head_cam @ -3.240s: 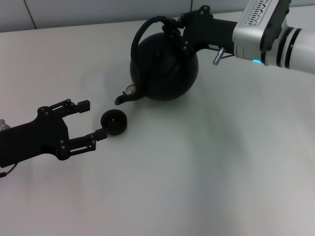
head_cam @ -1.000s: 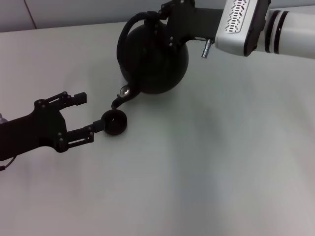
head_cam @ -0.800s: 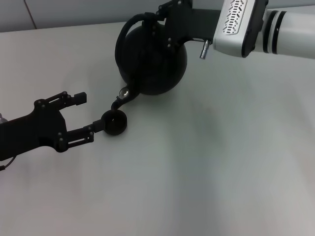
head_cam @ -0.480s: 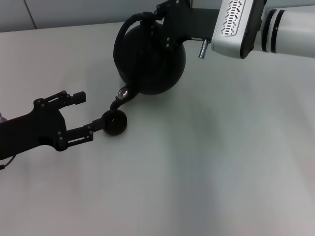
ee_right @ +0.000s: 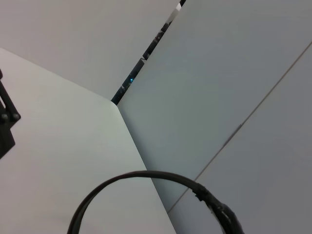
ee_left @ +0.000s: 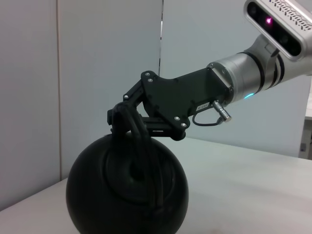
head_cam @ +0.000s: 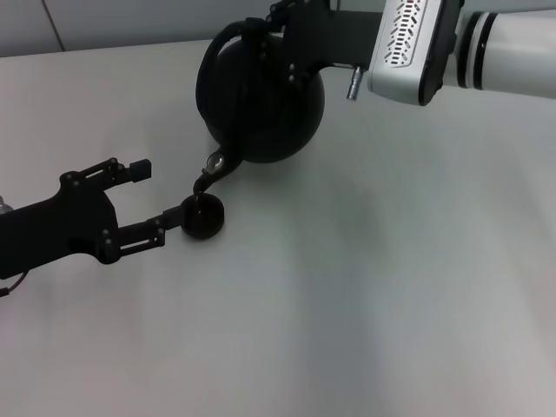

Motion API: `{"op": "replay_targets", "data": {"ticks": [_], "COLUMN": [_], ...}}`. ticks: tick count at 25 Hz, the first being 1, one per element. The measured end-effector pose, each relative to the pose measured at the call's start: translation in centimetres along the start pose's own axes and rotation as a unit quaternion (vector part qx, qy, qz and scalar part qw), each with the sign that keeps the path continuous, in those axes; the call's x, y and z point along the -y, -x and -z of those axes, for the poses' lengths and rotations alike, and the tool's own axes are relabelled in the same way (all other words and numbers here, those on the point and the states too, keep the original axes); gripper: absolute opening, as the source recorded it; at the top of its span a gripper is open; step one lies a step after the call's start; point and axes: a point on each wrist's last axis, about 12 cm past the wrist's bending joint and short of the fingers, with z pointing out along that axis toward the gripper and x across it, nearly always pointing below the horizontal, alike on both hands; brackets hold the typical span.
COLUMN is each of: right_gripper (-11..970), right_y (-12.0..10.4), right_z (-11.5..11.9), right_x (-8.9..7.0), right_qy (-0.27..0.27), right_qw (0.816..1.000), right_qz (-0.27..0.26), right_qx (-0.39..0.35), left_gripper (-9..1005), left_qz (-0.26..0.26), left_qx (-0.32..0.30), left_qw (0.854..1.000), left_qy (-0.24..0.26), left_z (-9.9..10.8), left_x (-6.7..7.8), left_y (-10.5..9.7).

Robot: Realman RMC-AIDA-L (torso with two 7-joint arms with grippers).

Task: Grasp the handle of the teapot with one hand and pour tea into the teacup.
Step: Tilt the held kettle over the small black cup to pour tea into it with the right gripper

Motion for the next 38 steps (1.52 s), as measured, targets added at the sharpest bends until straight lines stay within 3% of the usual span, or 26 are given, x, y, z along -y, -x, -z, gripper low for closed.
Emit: {"op": "replay_targets", "data": {"ticks": [23,38], "right_gripper": [88,88], "right_y": [-0.1,-1.5], "right_z": [0.0,1.1], "right_x": [-0.1,-1.4], "right_qy": [0.0,-0.026], "right_qw": [1.0,0.998], "right_qz": [0.008,-0.065], "right_qx": [-0.002,0.008], "left_gripper": [800,800], "left_qz": [-0.003,0.0], "left_qx": [-0.006,-0.005], "left_qw": [1.0,1.0], "left_qy": [0.009,0.013], "left_z": [-0.2,-0.2], "left_x": [-0.4,-0.4], "left_y": [0.1,0.0]}}
